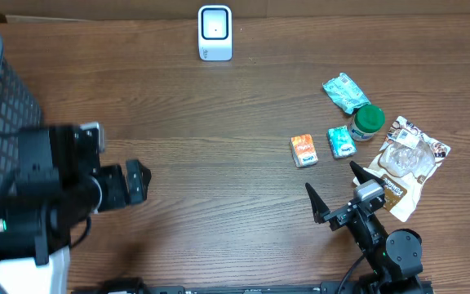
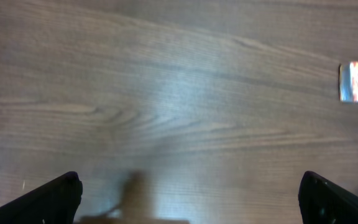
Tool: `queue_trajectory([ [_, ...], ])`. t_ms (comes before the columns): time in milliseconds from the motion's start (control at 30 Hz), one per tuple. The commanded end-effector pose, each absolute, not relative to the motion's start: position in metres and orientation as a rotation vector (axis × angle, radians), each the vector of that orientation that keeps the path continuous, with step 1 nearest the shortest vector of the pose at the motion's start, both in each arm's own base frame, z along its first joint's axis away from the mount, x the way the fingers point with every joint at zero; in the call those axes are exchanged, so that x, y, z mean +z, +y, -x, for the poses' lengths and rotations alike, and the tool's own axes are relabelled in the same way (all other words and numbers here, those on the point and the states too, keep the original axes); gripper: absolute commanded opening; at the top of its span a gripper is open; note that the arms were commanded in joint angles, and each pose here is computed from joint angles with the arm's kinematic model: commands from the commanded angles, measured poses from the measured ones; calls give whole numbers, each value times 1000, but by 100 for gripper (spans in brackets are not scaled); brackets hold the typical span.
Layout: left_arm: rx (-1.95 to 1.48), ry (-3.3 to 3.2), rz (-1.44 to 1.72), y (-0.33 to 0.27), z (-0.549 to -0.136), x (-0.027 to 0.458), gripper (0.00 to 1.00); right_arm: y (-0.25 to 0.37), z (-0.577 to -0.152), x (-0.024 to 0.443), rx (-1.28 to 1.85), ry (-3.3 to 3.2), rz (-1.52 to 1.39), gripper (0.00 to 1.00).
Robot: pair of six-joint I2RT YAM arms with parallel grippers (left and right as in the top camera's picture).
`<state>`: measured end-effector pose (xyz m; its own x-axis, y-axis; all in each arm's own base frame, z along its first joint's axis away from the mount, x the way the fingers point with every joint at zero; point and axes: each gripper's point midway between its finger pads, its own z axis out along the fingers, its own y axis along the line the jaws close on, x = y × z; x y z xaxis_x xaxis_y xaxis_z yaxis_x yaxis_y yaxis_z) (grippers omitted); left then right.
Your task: Scan the item barcode
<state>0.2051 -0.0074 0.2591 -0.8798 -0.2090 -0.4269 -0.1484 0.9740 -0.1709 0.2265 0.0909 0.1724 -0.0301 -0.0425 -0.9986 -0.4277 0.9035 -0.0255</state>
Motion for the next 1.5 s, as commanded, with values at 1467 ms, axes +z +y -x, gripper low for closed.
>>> queue_trajectory([
  [1467, -39, 1710, 11, 2, -250, 142, 99, 88, -227, 173, 316, 1575, 359, 100],
])
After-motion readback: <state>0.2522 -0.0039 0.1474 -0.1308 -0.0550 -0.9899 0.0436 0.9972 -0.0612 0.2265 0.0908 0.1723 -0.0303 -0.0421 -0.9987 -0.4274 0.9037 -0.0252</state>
